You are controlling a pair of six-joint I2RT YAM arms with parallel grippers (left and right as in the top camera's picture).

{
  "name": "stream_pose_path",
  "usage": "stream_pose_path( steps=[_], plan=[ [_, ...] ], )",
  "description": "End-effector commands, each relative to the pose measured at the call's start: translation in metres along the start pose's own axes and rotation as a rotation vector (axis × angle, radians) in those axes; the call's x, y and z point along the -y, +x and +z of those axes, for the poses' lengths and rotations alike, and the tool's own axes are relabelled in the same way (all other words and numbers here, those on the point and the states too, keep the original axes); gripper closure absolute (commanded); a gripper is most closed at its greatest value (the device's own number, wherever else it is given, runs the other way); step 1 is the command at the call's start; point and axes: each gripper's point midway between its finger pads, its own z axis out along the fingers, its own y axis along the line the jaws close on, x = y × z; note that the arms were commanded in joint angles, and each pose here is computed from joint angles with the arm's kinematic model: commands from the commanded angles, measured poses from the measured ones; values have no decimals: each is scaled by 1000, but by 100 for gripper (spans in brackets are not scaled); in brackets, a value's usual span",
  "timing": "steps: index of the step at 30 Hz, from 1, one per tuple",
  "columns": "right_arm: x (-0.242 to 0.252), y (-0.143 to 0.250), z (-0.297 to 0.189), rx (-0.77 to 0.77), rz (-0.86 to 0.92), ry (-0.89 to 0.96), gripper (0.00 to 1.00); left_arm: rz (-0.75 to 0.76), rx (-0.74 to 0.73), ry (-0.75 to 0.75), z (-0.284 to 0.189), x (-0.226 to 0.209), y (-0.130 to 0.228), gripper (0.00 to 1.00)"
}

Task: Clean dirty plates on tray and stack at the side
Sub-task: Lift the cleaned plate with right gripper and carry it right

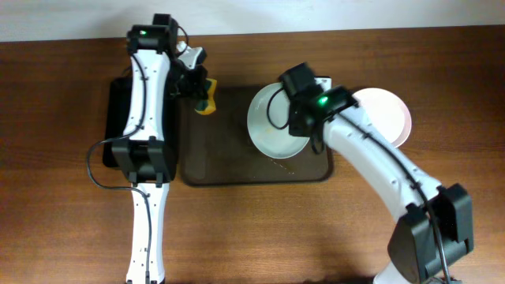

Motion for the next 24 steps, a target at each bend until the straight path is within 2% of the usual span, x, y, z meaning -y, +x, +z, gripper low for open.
stream_pose_path(
  steps=[1, 9, 24],
  plan=[
    [25, -19, -31, 245, -23, 316, 96, 64, 36, -118, -17, 18, -3, 99],
    [21, -18, -76, 463, -57, 493, 96, 86, 28, -126, -13, 27, -2, 100],
    [27, -19, -90, 525, -73, 562, 96, 87, 28, -131, -13, 27, -2, 99]
  ],
)
